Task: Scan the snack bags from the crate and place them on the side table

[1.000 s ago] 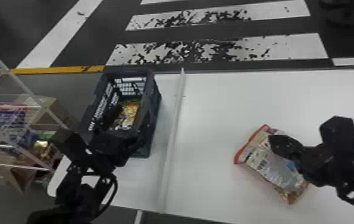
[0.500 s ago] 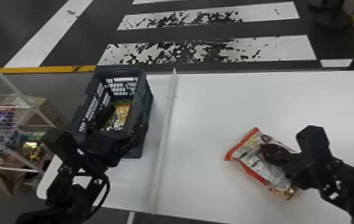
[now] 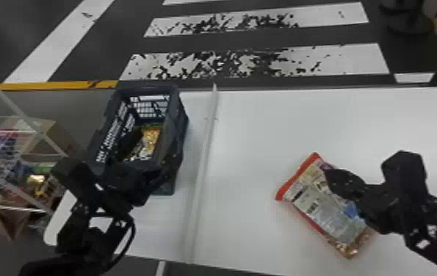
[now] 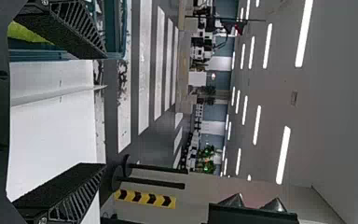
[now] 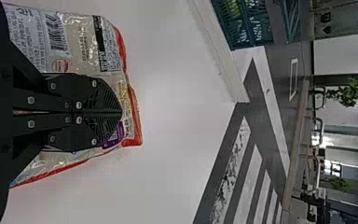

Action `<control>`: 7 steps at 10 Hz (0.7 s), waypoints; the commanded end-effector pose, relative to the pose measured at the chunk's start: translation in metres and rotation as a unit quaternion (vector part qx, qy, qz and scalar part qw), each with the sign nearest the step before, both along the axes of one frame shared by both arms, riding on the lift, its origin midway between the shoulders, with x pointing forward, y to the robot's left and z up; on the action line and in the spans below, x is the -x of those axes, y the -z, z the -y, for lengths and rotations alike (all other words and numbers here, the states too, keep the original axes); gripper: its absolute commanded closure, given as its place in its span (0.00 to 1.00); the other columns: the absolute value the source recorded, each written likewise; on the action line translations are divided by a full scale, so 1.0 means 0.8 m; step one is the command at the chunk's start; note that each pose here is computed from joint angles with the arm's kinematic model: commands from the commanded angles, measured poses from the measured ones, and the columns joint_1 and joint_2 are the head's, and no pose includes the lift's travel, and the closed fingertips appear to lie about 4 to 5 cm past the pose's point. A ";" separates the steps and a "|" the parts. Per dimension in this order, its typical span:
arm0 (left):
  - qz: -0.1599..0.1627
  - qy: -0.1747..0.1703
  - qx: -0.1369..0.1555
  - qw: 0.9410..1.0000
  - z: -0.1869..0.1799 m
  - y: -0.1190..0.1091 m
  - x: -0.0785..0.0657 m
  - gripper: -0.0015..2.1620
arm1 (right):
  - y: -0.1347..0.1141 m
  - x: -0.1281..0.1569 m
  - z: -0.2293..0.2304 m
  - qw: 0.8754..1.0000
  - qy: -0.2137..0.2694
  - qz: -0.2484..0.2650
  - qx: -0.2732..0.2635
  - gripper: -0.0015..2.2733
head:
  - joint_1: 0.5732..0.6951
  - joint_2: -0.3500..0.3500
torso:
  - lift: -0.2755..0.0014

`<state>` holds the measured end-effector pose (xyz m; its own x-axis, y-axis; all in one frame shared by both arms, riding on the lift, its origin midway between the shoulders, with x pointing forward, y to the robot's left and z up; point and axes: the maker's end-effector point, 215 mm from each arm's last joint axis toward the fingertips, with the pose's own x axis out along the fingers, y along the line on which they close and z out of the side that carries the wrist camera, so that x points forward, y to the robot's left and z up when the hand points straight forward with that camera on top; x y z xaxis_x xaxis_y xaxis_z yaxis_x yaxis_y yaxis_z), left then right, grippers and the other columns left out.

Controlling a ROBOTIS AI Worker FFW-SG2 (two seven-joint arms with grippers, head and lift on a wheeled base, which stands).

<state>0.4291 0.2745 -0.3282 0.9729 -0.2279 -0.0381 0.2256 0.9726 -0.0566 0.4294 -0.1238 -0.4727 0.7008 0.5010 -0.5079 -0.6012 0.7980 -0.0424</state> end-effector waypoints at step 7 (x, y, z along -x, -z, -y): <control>-0.002 -0.002 0.008 1.000 -0.003 0.003 0.001 0.02 | 0.049 0.087 0.026 0.998 -0.020 -0.061 0.018 0.97 | 1.00 0.78 | 0.66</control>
<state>0.4281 0.2767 -0.3308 0.9728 -0.2283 -0.0398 0.2255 0.9721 -0.0654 0.3628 -0.1421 -0.5041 0.6175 0.5116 -0.5974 -0.6351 0.7724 0.0050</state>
